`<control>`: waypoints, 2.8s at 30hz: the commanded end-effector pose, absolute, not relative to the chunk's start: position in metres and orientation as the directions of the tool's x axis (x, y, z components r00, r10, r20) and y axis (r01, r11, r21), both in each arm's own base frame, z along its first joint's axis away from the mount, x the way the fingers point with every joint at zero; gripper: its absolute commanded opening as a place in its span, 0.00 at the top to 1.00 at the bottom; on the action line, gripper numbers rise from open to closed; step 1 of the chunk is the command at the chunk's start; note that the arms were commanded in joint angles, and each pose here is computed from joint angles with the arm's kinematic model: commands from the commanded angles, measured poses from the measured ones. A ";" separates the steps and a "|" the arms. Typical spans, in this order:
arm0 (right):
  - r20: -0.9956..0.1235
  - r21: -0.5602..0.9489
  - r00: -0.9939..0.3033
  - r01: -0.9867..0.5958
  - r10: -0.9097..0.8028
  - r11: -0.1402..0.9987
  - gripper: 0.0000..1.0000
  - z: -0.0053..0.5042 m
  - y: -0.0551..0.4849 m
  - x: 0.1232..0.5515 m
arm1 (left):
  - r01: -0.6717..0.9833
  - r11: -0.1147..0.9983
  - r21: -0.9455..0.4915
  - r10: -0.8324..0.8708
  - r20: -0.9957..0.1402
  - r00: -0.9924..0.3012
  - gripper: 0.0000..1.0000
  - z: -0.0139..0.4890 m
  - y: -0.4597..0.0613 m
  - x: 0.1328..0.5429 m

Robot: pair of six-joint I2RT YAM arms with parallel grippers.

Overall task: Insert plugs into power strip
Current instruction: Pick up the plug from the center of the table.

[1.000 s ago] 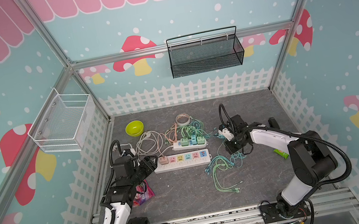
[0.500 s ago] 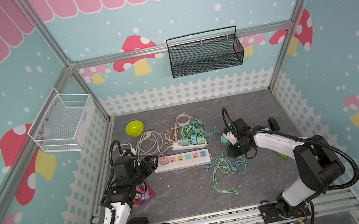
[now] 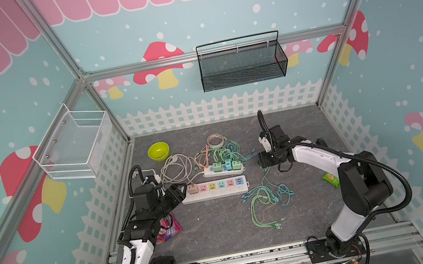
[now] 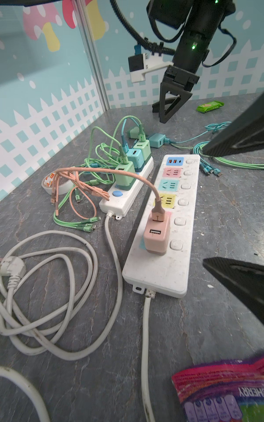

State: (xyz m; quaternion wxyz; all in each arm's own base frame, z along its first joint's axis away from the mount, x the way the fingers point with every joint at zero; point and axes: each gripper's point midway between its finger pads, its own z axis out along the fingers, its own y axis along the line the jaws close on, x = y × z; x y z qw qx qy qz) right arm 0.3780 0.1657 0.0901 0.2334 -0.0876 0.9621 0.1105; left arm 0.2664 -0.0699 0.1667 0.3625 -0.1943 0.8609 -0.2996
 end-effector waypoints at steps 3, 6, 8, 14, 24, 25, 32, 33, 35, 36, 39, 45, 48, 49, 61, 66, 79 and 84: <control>-0.457 0.202 -0.889 -0.128 -0.022 0.971 0.35 0.074 0.165 0.381 | -0.111 0.730 -0.674 -0.559 -0.496 -0.665 0.30 0.171 -0.072 0.266; -0.453 0.209 -0.892 -0.107 -0.001 0.972 0.35 0.066 0.164 0.380 | -0.104 0.726 -0.680 -0.557 -0.491 -0.670 0.30 0.171 -0.074 0.266; -0.448 0.214 -0.894 -0.094 0.012 0.972 0.35 0.061 0.165 0.381 | -0.098 0.724 -0.683 -0.555 -0.490 -0.672 0.30 0.172 -0.075 0.266; -0.446 0.220 -0.894 -0.063 0.043 0.974 0.35 0.048 0.165 0.386 | -0.087 0.721 -0.688 -0.549 -0.491 -0.676 0.29 0.175 -0.077 0.268; -0.426 0.174 -0.903 -0.024 0.053 0.984 0.35 0.030 0.162 0.398 | -0.064 0.722 -0.689 -0.535 -0.497 -0.683 0.26 0.181 -0.080 0.266; -0.422 0.167 -0.905 -0.024 0.050 0.986 0.36 0.028 0.161 0.399 | -0.061 0.723 -0.688 -0.532 -0.499 -0.684 0.26 0.182 -0.080 0.266; -0.413 0.125 -0.911 -0.036 0.019 0.992 0.40 0.020 0.161 0.397 | -0.046 0.724 -0.688 -0.524 -0.506 -0.686 0.23 0.186 -0.081 0.265; -0.416 0.121 -0.909 -0.041 0.013 0.992 0.42 0.020 0.162 0.398 | -0.043 0.724 -0.688 -0.522 -0.507 -0.686 0.22 0.187 -0.082 0.265; -0.421 0.114 -0.907 -0.052 0.001 0.992 0.46 0.021 0.162 0.398 | -0.035 0.722 -0.691 -0.520 -0.508 -0.686 0.22 0.190 -0.083 0.265; -0.426 0.109 -0.905 -0.058 -0.007 0.992 0.49 0.023 0.162 0.398 | -0.031 0.720 -0.693 -0.519 -0.508 -0.687 0.22 0.191 -0.084 0.265; -0.448 0.094 -0.893 -0.087 -0.036 0.992 0.59 0.030 0.161 0.398 | -0.012 0.715 -0.699 -0.511 -0.511 -0.691 0.21 0.196 -0.087 0.265; -0.548 0.132 -0.827 -0.235 -0.126 0.963 0.68 0.071 0.175 0.395 | 0.058 0.683 -0.728 -0.495 -0.519 -0.697 0.21 0.212 -0.097 0.266; -0.628 0.154 -0.755 -0.360 -0.191 0.920 0.69 0.105 0.187 0.390 | 0.111 0.639 -0.761 -0.490 -0.514 -0.704 0.21 0.226 -0.107 0.268; -0.653 0.152 -0.728 -0.397 -0.209 0.905 0.70 0.116 0.191 0.388 | 0.128 0.623 -0.771 -0.490 -0.513 -0.705 0.21 0.230 -0.110 0.269; -0.914 -0.040 -0.215 -0.797 -0.345 0.603 0.73 0.250 0.239 0.320 | 0.356 0.459 -0.814 -0.399 -0.547 -0.736 0.20 0.283 -0.168 0.275; -0.928 -0.120 -0.086 -0.852 -0.363 0.509 0.73 0.280 0.256 0.296 | 0.469 0.403 -0.785 -0.286 -0.595 -0.751 0.20 0.302 -0.205 0.263; -0.894 -0.192 0.018 -0.919 -0.448 0.345 0.75 0.290 0.306 0.257 | 0.534 0.322 -0.781 -0.118 -0.593 -0.796 0.25 0.303 -0.247 0.250; -0.881 -0.211 0.047 -0.930 -0.471 0.300 0.75 0.289 0.321 0.247 | 0.526 0.319 -0.788 -0.103 -0.581 -0.808 0.33 0.299 -0.250 0.251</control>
